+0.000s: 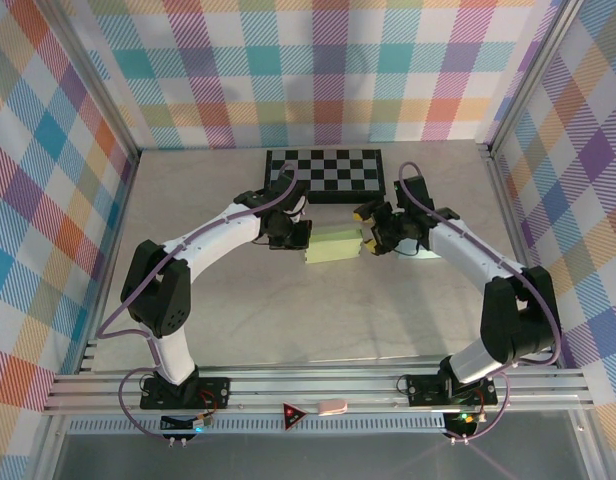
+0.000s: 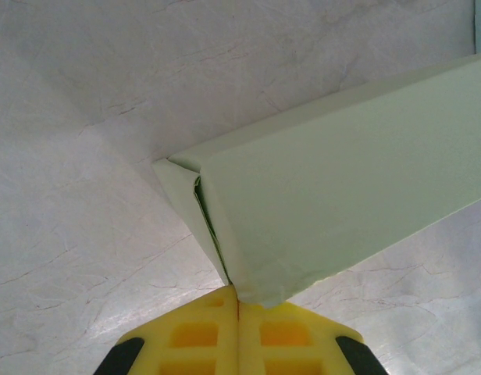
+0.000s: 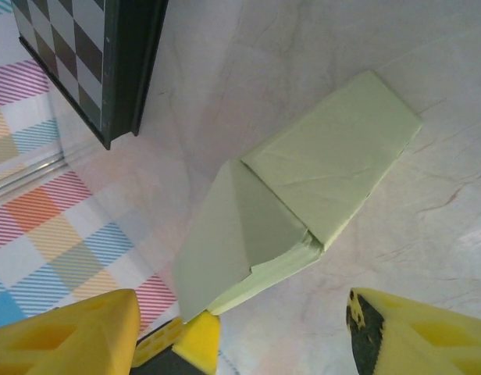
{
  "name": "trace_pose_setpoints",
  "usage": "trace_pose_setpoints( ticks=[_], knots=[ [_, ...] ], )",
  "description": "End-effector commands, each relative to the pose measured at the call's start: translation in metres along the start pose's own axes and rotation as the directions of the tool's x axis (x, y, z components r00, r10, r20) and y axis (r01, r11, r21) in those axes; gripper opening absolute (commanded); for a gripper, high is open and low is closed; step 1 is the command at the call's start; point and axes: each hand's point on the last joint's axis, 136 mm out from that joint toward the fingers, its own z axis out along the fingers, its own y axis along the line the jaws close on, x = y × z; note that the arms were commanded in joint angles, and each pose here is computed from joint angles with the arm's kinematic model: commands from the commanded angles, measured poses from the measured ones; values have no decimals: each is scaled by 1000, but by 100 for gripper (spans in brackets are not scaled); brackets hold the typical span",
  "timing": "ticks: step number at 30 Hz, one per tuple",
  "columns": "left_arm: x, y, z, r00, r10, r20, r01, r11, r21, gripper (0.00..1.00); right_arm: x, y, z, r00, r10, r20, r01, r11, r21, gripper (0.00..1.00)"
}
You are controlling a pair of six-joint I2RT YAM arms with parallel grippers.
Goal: Fold the paper box
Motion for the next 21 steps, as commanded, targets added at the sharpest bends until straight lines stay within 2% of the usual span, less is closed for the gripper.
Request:
trace_pose_setpoints(
  ticks=[1, 3, 5, 9, 15, 21],
  knots=[
    [12, 4, 8, 999, 6, -46, -6, 1000, -15, 0, 2, -9, 11, 994, 101, -34, -101, 995, -9, 67],
    [11, 3, 7, 999, 6, -45, -6, 1000, -11, 0, 1, -17, 15, 993, 114, -31, -114, 993, -4, 64],
    [10, 2, 3, 999, -6, -40, 5, 1000, -7, 1, -1, -23, 19, 993, 117, -28, -116, 993, 9, 54],
    [7, -4, -11, 998, -59, -22, 60, 998, 29, 8, -4, -33, 23, 993, 113, -22, -112, 993, 47, 41],
    [-6, -5, -37, 963, -269, 25, 261, 951, 165, 23, -6, -46, 28, 993, 119, -12, -118, 988, 97, 39],
    [-14, 7, -38, 884, -467, 11, 450, 859, 242, 32, -7, -53, 28, 992, 122, -5, -121, 984, 129, 35]
  ],
)
